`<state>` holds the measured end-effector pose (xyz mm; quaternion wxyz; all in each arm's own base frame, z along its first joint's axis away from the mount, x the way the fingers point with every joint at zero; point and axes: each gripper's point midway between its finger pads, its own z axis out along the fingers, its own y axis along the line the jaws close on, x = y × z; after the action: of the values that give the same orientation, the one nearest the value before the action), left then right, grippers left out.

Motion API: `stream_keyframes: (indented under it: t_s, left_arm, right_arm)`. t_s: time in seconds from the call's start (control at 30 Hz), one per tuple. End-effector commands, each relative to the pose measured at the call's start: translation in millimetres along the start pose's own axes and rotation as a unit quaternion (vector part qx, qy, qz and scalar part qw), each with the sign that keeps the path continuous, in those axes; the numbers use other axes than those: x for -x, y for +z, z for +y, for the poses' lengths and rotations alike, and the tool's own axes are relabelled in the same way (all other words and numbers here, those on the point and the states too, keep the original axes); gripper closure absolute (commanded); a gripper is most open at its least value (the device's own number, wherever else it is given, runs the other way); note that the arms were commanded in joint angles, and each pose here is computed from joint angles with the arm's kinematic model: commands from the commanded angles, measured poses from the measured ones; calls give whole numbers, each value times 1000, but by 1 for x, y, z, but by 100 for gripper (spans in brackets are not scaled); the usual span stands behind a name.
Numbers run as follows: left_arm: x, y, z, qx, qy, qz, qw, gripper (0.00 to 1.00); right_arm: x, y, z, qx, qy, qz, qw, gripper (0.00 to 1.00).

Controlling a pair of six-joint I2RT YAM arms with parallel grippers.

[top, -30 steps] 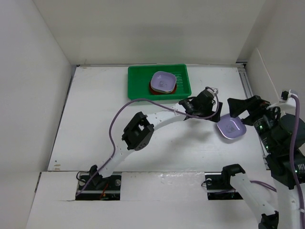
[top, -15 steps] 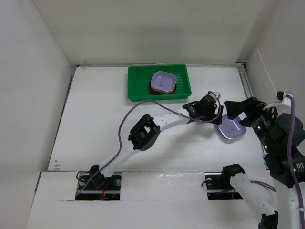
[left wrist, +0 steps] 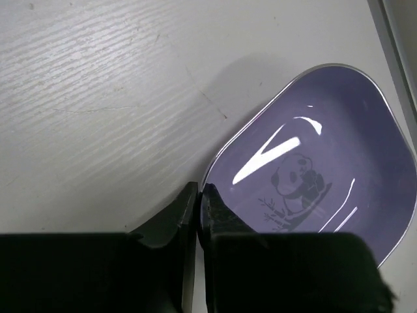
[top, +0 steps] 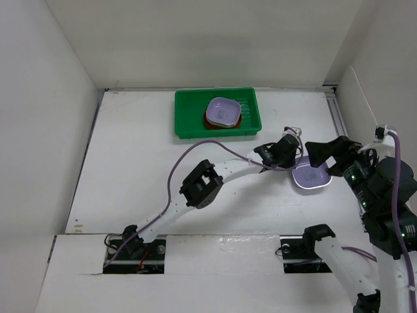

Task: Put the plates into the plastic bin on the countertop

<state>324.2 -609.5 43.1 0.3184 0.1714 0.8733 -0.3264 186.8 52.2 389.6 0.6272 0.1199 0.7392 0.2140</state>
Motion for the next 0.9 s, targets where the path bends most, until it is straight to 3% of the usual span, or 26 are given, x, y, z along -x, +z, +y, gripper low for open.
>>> stream_keyframes:
  t_s: [0.0, 0.07, 0.23, 0.37, 0.43, 0.57, 0.63, 0.73, 0.87]
  left_arm:
    - [18, -8, -7, 11, 5, -25, 1000, 100]
    - [23, -14, -4, 24, 5, -31, 999, 100]
    - [105, -87, -1, 53, -12, -96, 994, 100]
    - [173, -141, 43, 79, -73, -140, 984, 100]
    - [188, -159, 71, 99, -103, -149, 978, 100]
    - [232, -212, 143, 147, -186, -193, 952, 100]
    - [251, -235, 191, 193, -237, -229, 924, 100]
    - [259, -253, 244, 231, -285, -254, 895, 100]
    - [270, -263, 284, 273, -311, -280, 866, 100]
  right_arm:
    - [13, -8, 4, 7, -10, -21, 1000, 0]
    - [13, -8, 4, 7, -10, -21, 1000, 0]
    - [7, -2, 10, 28, -6, -12, 1000, 0]
    - [0, 6, 10, 33, -2, -7, 999, 0]
    - [-1, 8, 10, 33, 3, -7, 999, 0]
    - [-8, 22, 9, 33, 9, 2, 999, 0]
    - [-14, 30, 8, 32, 14, 14, 999, 0]
    - [-22, 41, 6, 32, 18, 25, 999, 0]
    - [-32, 48, 3, 29, 19, 40, 999, 0]
